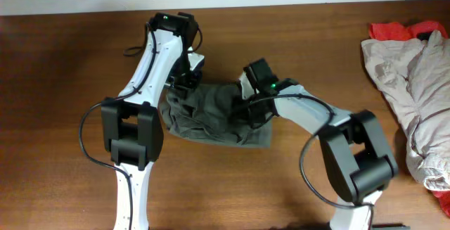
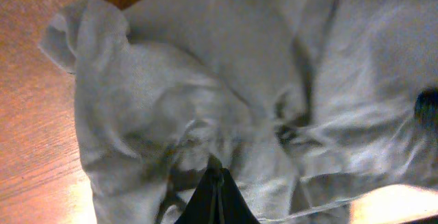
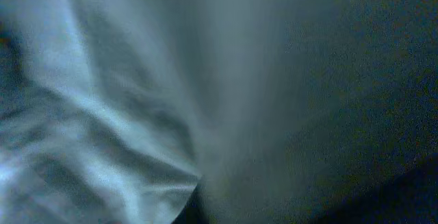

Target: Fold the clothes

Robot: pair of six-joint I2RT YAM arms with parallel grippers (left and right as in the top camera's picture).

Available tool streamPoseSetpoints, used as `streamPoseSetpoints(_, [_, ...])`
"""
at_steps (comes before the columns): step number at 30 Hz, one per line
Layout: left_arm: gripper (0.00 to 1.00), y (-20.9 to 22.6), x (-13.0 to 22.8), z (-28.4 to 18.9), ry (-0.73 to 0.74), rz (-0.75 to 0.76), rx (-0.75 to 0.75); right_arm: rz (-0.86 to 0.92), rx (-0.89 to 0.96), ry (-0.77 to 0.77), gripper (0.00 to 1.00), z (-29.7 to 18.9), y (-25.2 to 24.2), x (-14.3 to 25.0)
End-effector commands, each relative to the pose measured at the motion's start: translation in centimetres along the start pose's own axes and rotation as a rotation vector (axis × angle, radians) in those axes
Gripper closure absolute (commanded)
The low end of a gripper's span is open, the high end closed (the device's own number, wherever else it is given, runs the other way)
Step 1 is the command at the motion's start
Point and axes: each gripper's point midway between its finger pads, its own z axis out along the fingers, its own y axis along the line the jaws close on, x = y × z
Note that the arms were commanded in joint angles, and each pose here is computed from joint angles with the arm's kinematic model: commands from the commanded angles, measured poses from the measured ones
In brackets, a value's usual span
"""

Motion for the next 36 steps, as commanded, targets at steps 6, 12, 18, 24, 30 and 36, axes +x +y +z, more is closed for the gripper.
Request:
streamPoseSetpoints(6, [1.0, 2.0, 2.6, 2.7, 0.106, -0.036, -0.053, 0.378, 0.31, 0.057, 0.96, -2.0, -9.6, 2.0])
streamPoseSetpoints(12, [0.99, 3.3, 3.8, 2.8, 0.148, -0.08, -0.04, 0.421, 0.309, 0.041, 0.96, -3.0, -11.1, 1.4])
streamPoseSetpoints(18, [0.99, 3.2, 4.5, 1.7, 0.146, -0.132, -0.004, 0.382, 0.264, 0.06, 0.96, -2.8, -10.4, 1.4])
streamPoseSetpoints(24, [0.99, 1.1, 2.3, -4.9, -0.123, -0.078, 0.009, 0.356, 0.24, 0.071, 0.96, -2.7, -10.0, 1.4])
streamPoseSetpoints(30, [0.99, -2.1, -0.9, -9.7, -0.391, 0.028, 0.058, 0.357, 0.199, 0.082, 0.96, -2.6, -9.3, 1.5])
streamPoseSetpoints(36, [0.99, -5.5, -2.3, -4.4, -0.327, 0.097, 0.134, 0.35, 0.194, 0.079, 0.96, -2.6, -9.2, 1.3])
